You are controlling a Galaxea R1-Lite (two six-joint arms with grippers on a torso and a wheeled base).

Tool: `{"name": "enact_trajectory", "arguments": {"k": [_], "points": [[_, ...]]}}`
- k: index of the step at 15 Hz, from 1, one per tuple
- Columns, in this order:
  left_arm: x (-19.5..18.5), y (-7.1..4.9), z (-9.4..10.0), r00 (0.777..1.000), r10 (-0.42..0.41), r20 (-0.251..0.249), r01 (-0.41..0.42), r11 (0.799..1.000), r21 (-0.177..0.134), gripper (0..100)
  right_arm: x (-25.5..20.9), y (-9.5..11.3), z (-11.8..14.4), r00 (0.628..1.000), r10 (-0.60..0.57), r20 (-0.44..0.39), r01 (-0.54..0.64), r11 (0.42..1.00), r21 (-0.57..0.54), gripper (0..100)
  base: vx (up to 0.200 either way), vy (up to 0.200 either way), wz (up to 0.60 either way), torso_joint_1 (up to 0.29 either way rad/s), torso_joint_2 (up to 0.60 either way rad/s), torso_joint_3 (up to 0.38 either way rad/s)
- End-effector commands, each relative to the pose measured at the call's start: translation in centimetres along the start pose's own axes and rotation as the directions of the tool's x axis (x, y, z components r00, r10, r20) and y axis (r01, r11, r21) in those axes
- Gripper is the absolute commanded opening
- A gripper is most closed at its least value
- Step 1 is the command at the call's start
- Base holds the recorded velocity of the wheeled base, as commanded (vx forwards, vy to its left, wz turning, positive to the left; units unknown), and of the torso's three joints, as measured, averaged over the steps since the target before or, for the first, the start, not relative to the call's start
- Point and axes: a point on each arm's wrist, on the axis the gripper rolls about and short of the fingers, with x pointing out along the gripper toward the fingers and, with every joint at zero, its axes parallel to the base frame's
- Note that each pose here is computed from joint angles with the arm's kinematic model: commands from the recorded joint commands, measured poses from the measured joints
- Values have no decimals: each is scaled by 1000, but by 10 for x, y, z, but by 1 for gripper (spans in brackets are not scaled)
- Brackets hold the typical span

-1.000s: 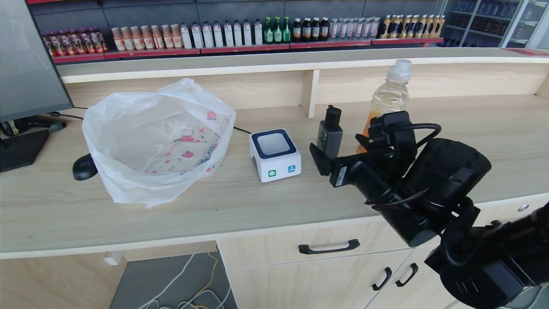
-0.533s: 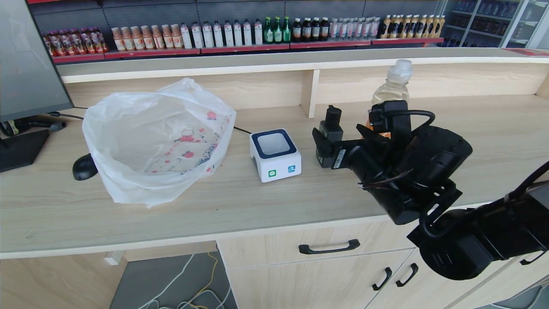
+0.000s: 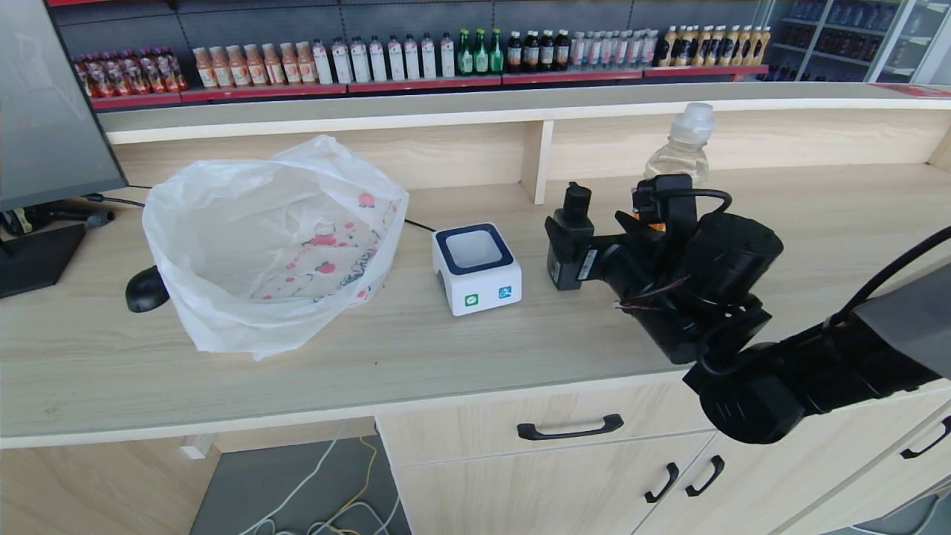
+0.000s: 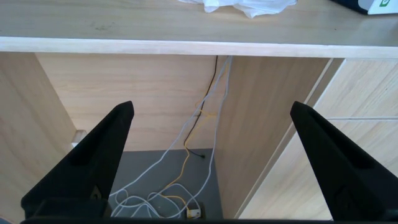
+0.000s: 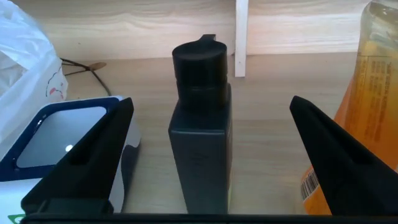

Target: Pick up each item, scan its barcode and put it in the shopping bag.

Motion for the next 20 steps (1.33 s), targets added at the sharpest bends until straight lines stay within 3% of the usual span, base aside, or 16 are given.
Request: {"name": "enact_trajectory", "arguments": {"k": [1, 8, 20], "points": [[0, 0, 0, 1000, -2, 0, 2, 1000, 0, 100, 13, -9, -10, 1000, -24, -4, 23, 1000, -9, 100, 0, 0, 0, 0, 0, 0], [0, 0, 0, 1000, -2, 0, 2, 1000, 0, 100, 38, -7, -15, 1000, -6, -3, 6, 1000, -11, 100, 0, 0, 0, 0, 0, 0], [0, 0, 0, 1000, 0, 0, 0, 1000, 0, 100, 39, -2, -25, 1000, 1, -23, -2, 1000, -15, 100, 0, 0, 0, 0, 0, 0]]}}
